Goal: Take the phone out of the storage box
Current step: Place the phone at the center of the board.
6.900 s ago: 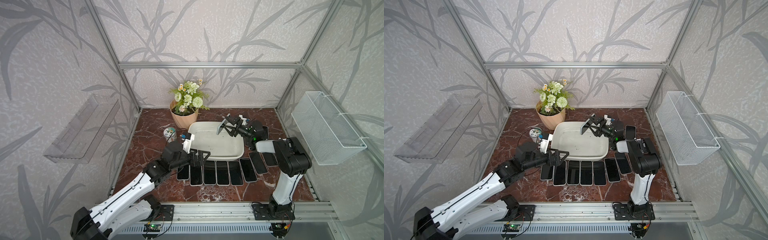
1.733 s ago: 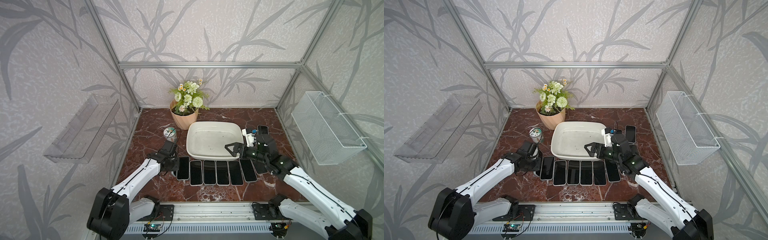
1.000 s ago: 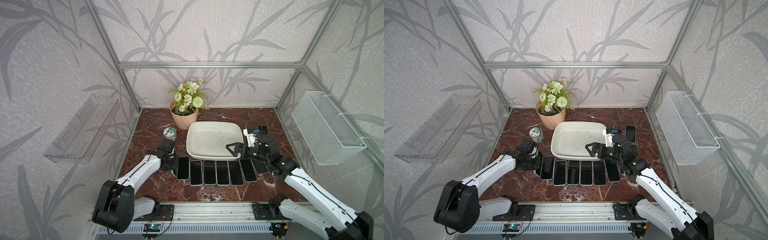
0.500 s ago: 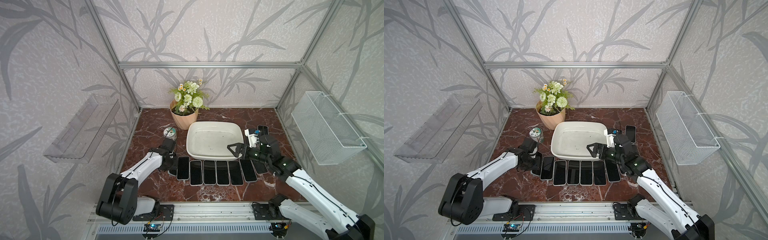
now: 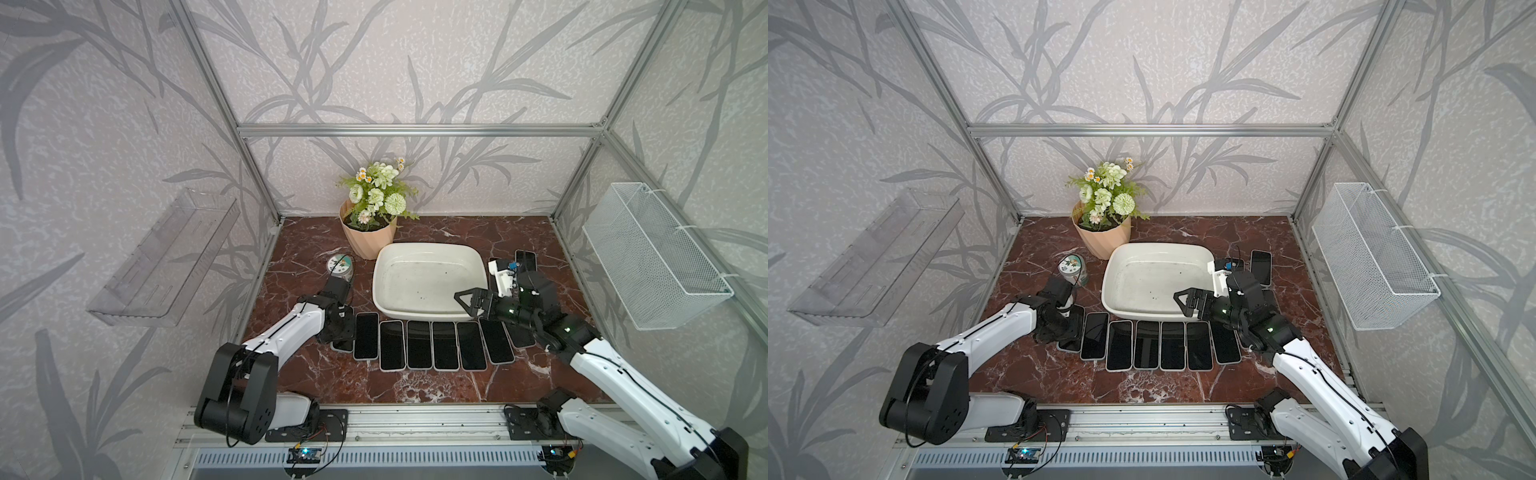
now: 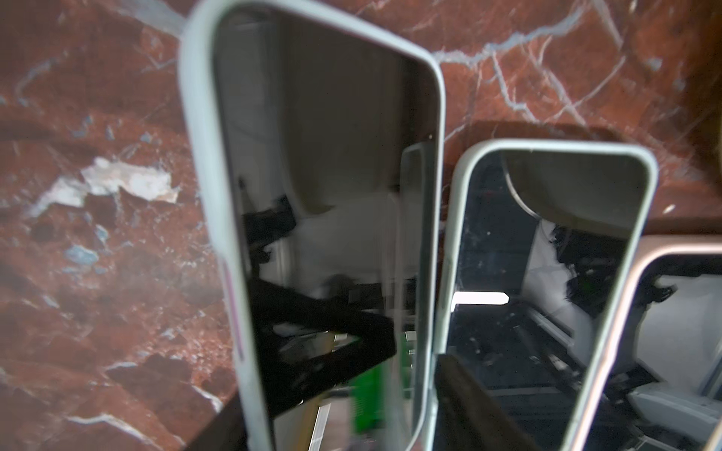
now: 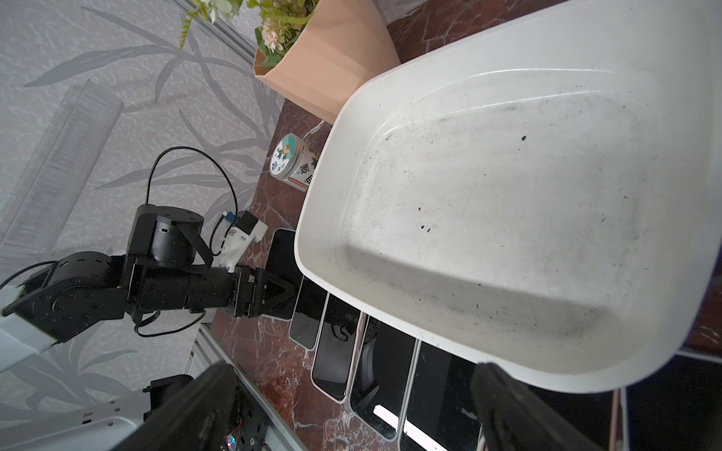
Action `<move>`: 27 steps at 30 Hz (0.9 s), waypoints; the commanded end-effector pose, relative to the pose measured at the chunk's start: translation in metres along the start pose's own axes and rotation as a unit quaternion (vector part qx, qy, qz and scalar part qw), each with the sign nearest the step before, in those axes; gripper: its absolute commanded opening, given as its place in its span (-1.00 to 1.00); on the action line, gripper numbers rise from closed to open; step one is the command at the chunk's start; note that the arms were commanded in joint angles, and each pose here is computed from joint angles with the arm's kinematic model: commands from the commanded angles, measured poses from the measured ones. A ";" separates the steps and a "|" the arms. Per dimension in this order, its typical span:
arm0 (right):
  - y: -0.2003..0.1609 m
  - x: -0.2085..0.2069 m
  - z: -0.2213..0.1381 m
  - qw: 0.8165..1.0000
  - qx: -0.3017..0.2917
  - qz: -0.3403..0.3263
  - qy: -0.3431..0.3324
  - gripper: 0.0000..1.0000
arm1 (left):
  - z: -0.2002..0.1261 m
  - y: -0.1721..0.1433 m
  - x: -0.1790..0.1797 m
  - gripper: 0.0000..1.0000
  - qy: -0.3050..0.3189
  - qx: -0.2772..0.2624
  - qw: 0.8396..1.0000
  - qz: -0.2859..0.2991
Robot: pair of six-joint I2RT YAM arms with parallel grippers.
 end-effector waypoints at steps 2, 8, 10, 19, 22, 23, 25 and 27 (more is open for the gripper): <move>0.000 -0.002 -0.003 1.000 -0.008 -0.008 0.002 0.98 | -0.002 0.003 0.000 1.00 0.002 0.003 1.000 -0.002; 0.000 -0.003 -0.005 1.000 -0.010 -0.007 -0.001 0.98 | -0.005 0.004 0.001 1.00 0.003 -0.005 1.000 -0.003; -0.001 -0.003 -0.006 1.000 -0.011 -0.007 -0.002 0.98 | -0.007 0.005 0.000 1.00 0.001 -0.009 1.000 -0.003; -0.001 -0.008 -0.003 1.000 -0.014 -0.003 -0.007 0.98 | -0.047 0.022 -0.011 1.00 -0.060 -0.123 0.991 0.001; -0.001 -0.008 -0.002 1.000 -0.016 -0.005 -0.006 0.98 | -0.073 0.026 -0.011 1.00 -0.079 -0.197 0.977 -0.001; -0.001 -0.008 -0.002 1.000 -0.015 -0.005 -0.008 0.98 | -0.080 0.027 -0.012 1.00 -0.088 -0.219 0.972 -0.002; -0.001 -0.008 -0.002 1.000 -0.020 -0.011 -0.007 0.98 | -0.103 0.029 -0.014 1.00 -0.115 -0.284 0.952 -0.009; 0.000 -0.010 -0.002 1.000 -0.024 -0.017 -0.010 0.98 | -0.122 0.029 -0.015 1.00 -0.141 -0.335 0.932 -0.015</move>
Point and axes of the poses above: each gripper's point midway between its finger pads, its own z axis out along the fingers, its own x axis along the line the jaws close on, y = z × x, the point moved 4 cm from there along -z, back along the fingers, and after that the axes turned 1 degree about z, right-handed, at the moved point
